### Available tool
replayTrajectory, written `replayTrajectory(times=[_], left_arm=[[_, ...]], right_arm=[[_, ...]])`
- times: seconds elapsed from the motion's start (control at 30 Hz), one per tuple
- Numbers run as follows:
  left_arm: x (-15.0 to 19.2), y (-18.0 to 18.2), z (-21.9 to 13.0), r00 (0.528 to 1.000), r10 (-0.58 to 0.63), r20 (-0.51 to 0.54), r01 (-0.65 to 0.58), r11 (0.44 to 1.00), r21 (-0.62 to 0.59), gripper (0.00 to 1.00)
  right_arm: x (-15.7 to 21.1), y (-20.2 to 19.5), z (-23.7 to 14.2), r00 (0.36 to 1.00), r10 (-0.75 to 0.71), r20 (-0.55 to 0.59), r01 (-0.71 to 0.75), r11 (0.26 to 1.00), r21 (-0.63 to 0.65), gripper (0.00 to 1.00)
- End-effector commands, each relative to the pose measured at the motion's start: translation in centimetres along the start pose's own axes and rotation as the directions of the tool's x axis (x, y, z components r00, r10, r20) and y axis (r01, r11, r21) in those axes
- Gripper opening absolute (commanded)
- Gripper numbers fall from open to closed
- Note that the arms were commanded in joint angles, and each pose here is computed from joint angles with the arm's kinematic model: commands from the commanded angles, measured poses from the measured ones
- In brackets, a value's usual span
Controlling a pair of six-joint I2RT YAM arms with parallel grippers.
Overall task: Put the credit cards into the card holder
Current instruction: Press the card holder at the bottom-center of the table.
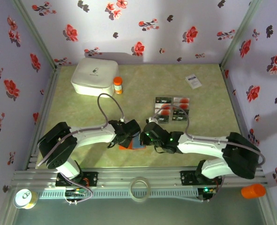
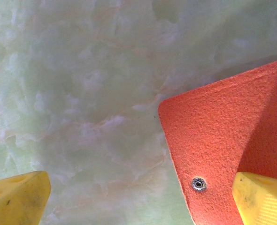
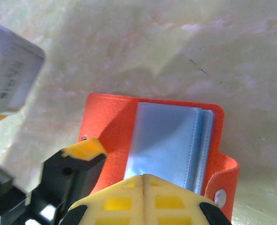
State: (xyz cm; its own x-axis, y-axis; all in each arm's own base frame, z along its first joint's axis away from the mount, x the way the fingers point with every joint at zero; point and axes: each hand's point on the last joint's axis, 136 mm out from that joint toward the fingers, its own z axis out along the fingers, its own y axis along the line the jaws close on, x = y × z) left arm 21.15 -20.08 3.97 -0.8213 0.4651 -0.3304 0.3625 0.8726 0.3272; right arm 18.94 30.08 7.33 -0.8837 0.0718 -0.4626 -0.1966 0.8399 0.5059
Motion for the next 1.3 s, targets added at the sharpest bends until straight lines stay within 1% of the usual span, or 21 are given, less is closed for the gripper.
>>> replayTrajectory(times=[0.0,0.1,0.23,0.47,0.83,0.93,1.07,1.17,1.27], left_arm=[[0.0,0.3,-0.1,1.0,-0.01,0.003,0.01,0.999,-0.03,1.0],[0.1,0.3,0.0,1.0,-0.009,0.002,0.009,0.999,-0.031,1.0],[0.2,0.3,0.1,1.0,-0.009,0.001,0.009,0.999,-0.031,1.0],[0.1,0.1,0.3,1.0,0.0,-0.001,0.0,0.999,-0.033,1.0],[0.0,0.1,0.3,1.0,-0.006,0.004,0.007,0.999,-0.033,1.0],[-0.8,0.1,-0.6,1.0,-0.019,0.024,0.019,1.0,-0.018,1.0],[-3.1,-0.3,-3.2,0.994,-0.069,0.083,0.064,0.996,0.056,1.0],[-5.1,-1.1,-5.8,0.983,-0.129,0.13,0.109,0.982,0.153,1.0],[-7.0,-2.2,-8.2,0.969,-0.191,0.155,0.145,0.952,0.268,1.0]], right_arm=[[-0.4,-0.4,0.9,1.0,-0.017,0.018,0.017,0.999,0.037,0.0],[-0.7,-1.9,1.1,1.0,-0.005,0.027,0.003,0.997,0.079,0.0],[-1.0,-4.4,0.3,0.998,0.036,0.056,-0.042,0.993,0.114,0.0],[0.4,-8.2,0.1,0.994,0.093,0.063,-0.102,0.981,0.168,0.0],[2.3,-10.2,0.7,0.987,0.148,0.056,-0.156,0.972,0.175,0.0],[2.5,-10.2,0.8,0.988,0.149,0.05,-0.156,0.973,0.171,0.0],[2.4,-10.1,0.7,0.987,0.15,0.051,-0.156,0.973,0.169,0.0],[2.4,-10.1,0.7,0.987,0.15,0.053,-0.156,0.973,0.167,0.0],[2.5,-10.1,0.7,0.988,0.149,0.05,-0.155,0.974,0.163,0.0]])
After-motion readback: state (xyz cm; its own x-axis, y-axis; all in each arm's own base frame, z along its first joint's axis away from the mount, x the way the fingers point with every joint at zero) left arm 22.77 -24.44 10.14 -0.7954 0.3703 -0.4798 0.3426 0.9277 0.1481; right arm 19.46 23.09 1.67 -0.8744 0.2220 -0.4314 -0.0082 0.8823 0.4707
